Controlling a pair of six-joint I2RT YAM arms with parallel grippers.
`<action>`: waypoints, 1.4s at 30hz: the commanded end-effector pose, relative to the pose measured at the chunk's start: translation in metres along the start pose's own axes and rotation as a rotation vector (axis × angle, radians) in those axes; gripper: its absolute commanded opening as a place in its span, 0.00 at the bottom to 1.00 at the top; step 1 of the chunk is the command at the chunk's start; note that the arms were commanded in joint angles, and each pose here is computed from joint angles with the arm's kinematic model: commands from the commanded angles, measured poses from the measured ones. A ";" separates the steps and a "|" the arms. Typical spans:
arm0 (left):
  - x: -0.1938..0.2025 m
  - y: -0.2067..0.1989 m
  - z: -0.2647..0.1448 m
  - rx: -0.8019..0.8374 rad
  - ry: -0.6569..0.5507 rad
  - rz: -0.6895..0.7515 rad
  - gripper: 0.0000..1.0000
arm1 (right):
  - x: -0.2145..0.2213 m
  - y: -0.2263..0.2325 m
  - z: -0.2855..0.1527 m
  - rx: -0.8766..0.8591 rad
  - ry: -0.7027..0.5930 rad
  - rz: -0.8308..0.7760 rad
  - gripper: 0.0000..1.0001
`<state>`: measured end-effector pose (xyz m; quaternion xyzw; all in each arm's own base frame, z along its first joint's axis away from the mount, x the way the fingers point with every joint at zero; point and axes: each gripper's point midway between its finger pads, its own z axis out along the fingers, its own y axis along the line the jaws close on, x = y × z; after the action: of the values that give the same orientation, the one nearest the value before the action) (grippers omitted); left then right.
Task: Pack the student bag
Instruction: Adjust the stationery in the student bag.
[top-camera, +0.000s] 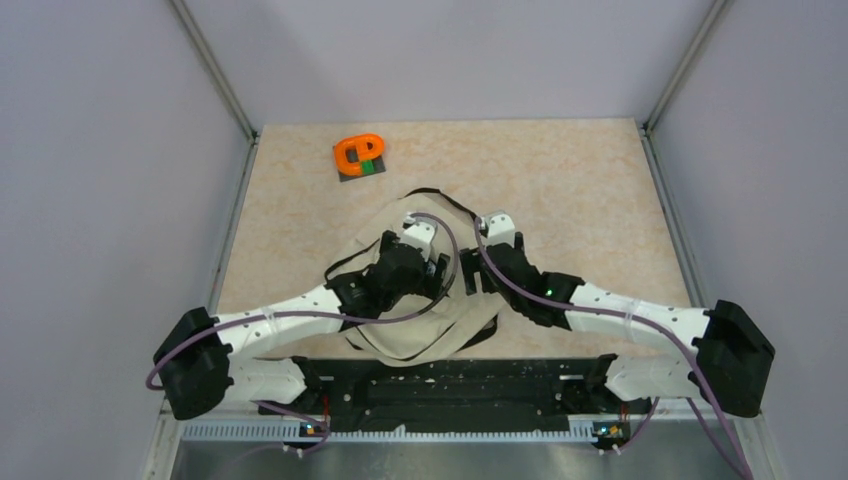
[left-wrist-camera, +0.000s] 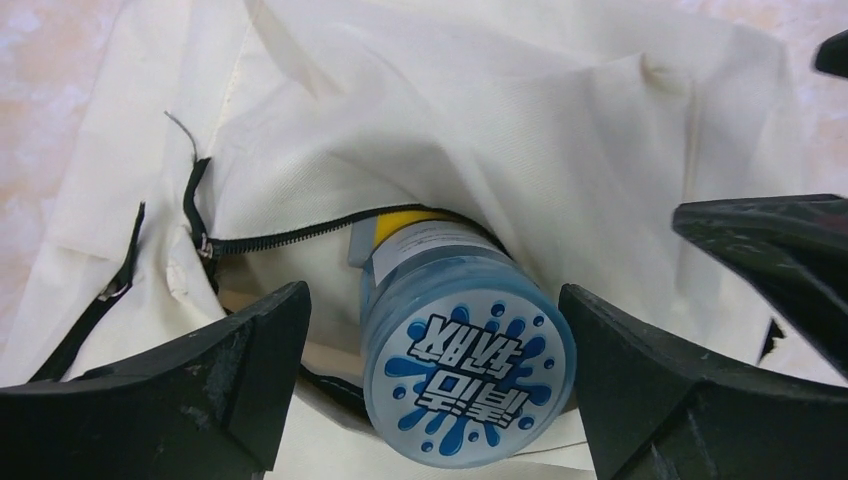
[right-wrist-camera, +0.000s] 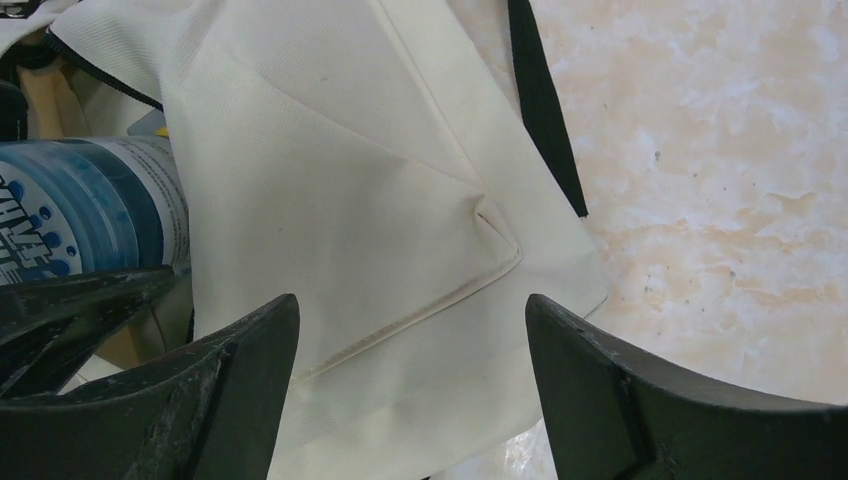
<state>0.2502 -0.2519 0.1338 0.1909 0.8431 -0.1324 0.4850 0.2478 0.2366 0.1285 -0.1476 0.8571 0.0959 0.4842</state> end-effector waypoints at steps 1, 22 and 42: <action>-0.006 0.011 0.000 -0.098 0.030 -0.012 0.98 | -0.015 0.000 -0.004 -0.018 -0.054 0.052 0.82; 0.003 0.042 -0.041 -0.054 -0.300 -0.302 0.00 | -0.055 0.080 0.010 -0.161 -0.178 -0.275 0.72; -0.001 0.040 -0.037 -0.043 -0.307 -0.313 0.00 | -0.009 0.051 0.047 0.200 -0.015 -0.596 0.77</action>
<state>0.2331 -0.1971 0.1323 0.0375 0.8016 -0.2005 0.5620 0.2645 0.3052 0.1038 -0.3471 0.7878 -0.0617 0.5051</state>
